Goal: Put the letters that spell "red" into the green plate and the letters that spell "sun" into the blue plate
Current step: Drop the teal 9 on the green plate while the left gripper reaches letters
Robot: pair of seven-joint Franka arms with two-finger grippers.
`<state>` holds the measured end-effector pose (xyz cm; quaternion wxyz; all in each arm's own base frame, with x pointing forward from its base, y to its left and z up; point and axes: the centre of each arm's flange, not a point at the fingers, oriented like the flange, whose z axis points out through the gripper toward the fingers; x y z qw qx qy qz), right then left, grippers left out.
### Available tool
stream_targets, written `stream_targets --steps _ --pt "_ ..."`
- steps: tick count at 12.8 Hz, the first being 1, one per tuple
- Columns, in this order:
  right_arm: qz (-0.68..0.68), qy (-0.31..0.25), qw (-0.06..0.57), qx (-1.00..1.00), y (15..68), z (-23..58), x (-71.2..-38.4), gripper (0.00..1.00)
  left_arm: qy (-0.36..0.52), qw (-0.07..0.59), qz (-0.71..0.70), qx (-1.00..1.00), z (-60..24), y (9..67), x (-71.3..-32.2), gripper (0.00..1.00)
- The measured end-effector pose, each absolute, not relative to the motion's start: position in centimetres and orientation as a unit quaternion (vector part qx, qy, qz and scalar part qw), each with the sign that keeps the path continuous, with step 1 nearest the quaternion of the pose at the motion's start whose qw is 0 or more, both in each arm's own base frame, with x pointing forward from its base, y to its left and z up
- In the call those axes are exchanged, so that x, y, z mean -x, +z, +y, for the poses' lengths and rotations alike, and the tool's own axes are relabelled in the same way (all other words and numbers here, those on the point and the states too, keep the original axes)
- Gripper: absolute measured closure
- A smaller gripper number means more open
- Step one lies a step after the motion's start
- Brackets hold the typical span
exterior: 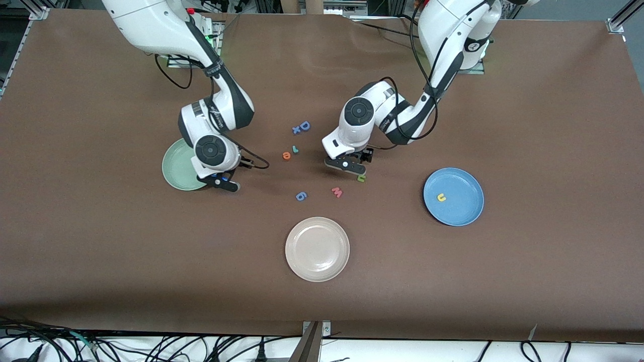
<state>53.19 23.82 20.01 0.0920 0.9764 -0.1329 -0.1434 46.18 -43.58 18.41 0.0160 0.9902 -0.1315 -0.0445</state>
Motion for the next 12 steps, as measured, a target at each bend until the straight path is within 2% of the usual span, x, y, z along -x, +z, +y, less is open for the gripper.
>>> stream_targets --steps 3,4,5,9,11,12 --pt "-0.11 -0.151 0.096 -0.978 23.1 19.5 -54.7 0.69 -0.047 0.015 -0.132 -0.99 -43.8 18.1 -45.9 0.12" --pt "-0.099 -0.154 0.096 -0.978 23.7 17.7 -55.2 0.69 -0.049 0.014 -0.133 -0.99 -43.9 17.7 -45.8 0.12" --pt "-0.088 -0.157 0.096 -0.979 23.9 15.9 -55.7 0.69 -0.051 0.013 -0.134 -0.99 -44.1 17.4 -45.6 0.19" --pt "-0.047 -0.178 0.096 -0.978 22.8 9.2 -56.3 0.67 -0.04 0.01 -0.141 -0.989 -44.6 17.1 -46.4 0.26" --pt "-0.043 -0.184 0.095 -0.977 21.5 7.6 -56.4 0.63 -0.038 0.01 -0.139 -0.989 -44.5 17.1 -46.6 0.43" --pt "-0.042 -0.186 0.096 -0.977 20.9 7.4 -56.4 0.62 -0.038 0.01 -0.139 -0.99 -44.5 17.1 -46.7 0.44"
